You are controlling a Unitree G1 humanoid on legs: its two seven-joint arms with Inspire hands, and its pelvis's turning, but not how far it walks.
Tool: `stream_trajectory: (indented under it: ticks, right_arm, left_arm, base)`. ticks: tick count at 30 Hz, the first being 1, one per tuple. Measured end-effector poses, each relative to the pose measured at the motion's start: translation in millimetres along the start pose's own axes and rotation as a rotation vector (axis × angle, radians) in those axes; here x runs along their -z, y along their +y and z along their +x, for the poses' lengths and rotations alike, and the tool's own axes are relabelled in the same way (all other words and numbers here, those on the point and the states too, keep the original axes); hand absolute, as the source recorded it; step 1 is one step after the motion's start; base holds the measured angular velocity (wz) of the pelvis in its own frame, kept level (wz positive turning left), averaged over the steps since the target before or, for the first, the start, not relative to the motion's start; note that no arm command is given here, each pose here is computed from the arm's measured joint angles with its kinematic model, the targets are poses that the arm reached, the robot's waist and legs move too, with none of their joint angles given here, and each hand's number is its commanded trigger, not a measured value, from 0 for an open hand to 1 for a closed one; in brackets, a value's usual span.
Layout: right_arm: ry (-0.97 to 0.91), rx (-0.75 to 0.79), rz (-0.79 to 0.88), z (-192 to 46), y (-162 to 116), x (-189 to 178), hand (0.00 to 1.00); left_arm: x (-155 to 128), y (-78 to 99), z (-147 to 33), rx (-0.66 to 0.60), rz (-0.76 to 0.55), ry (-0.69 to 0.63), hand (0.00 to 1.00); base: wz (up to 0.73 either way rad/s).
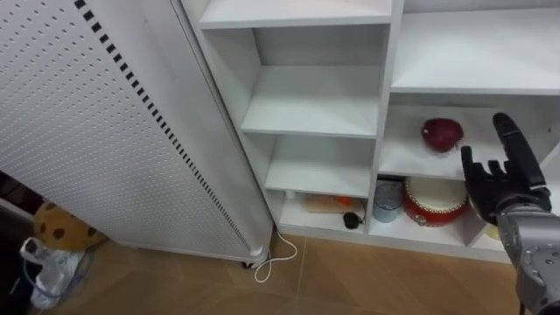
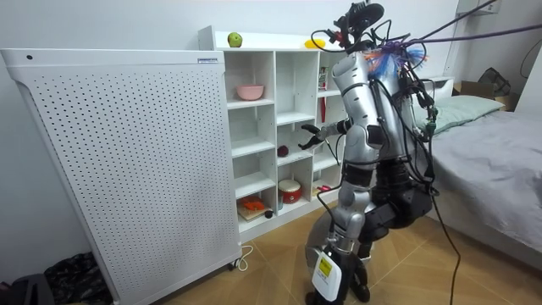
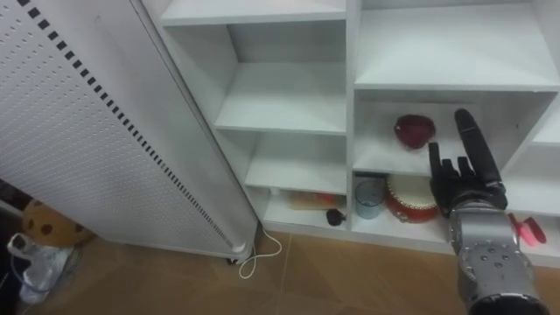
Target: Arrange fruit in the closet
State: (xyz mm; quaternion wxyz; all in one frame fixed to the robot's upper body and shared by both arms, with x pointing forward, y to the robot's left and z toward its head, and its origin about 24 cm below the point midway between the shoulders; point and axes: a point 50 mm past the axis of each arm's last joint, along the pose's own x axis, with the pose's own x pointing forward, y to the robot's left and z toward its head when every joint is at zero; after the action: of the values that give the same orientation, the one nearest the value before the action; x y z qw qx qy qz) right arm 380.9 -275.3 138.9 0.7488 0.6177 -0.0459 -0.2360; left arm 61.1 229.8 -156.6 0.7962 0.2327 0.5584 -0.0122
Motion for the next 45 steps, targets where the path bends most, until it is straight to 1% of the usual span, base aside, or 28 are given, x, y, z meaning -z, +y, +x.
stream_trajectory:
  ticks: [7,14,19,24,25,27,28,30,31,33,34,36,37,38,39,41,42,43,45]
  right_arm:
    - [-0.018,0.002,-0.009,1,0,-7,0.00]
    - [-0.025,0.046,-0.016,3,-10,-9,0.00]
    - [-0.029,0.088,-0.023,5,-22,-10,0.00]
    - [-0.030,0.117,-0.034,6,-45,-14,0.00]
    - [-0.039,0.130,-0.054,6,-56,-20,0.00]
    - [-0.056,0.174,-0.109,2,-84,-31,0.00]
    - [-0.059,0.187,-0.126,0,-92,-33,0.00]
    - [-0.039,0.233,-0.222,-7,-123,-39,0.00]
    - [-0.028,0.239,-0.248,-9,-129,-39,0.00]
    - [0.019,0.268,-0.361,-17,-154,-41,0.00]
    - [0.030,0.275,-0.376,-20,-159,-41,0.00]
    - [0.052,0.315,-0.396,-32,-185,-46,0.00]
    - [0.057,0.327,-0.399,-36,-193,-48,0.00]
    - [0.072,0.364,-0.407,-47,-212,-48,0.00]
    - [0.084,0.387,-0.412,-55,-225,-46,0.00]
    - [0.157,0.509,-0.427,-94,-275,-38,0.00]
    - [0.192,0.558,-0.428,-112,-294,-35,0.00]
    - [0.207,0.578,-0.427,-120,-302,-34,0.00]
    - [0.253,0.634,-0.443,-143,-323,-29,0.00]
  left_arm:
    - [0,0.6,-0.1,-0.001,-0.009,-0.004,0.00]
    - [0,-3.8,-0.5,0.016,0.010,-0.005,0.00]
    - [3,-3.7,-0.6,0.015,0.011,0.006,0.00]
    - [3,-2.1,-0.4,0.012,0.008,0.006,0.00]
    - [2,-1.4,-0.3,0.011,0.003,0.005,0.00]
    - [1,5.3,1.0,-0.010,-0.036,0.008,0.00]
    - [1,7.3,1.3,-0.017,-0.045,0.012,0.00]
    - [1,12.5,2.7,-0.031,-0.067,0.020,0.00]
    - [1,14.0,3.0,-0.033,-0.076,0.020,0.00]
    - [-3,22.5,4.6,-0.054,-0.124,0.013,0.00]
    - [-4,24.3,4.9,-0.060,-0.133,0.011,0.00]
    - [-4,27.6,5.4,-0.073,-0.158,0.012,0.00]
    - [-5,28.2,5.4,-0.076,-0.157,0.011,0.00]
    - [-3,29.3,5.4,-0.082,-0.162,0.016,0.00]
    - [-1,30.1,5.3,-0.088,-0.168,0.024,0.00]
    - [6,30.4,4.6,-0.102,-0.195,0.053,0.00]
    - [8,28.8,4.2,-0.108,-0.201,0.056,0.00]
    - [10,27.5,3.6,-0.114,-0.202,0.060,0.00]
    - [16,21.0,2.0,-0.124,-0.221,0.076,0.00]
  base:
    - [0.00]
    - [-0.04]
    - [-0.11]
    - [-0.10]
    - [0.04]
    - [0.11]
    - [0.15]
    - [0.07]
    - [0.00]
    - [0.02]
    - [0.06]
    - [0.04]
    - [0.06]
    - [0.13]
    - [0.15]
    - [0.08]
    - [0.07]
    - [0.00]
    - [-0.10]
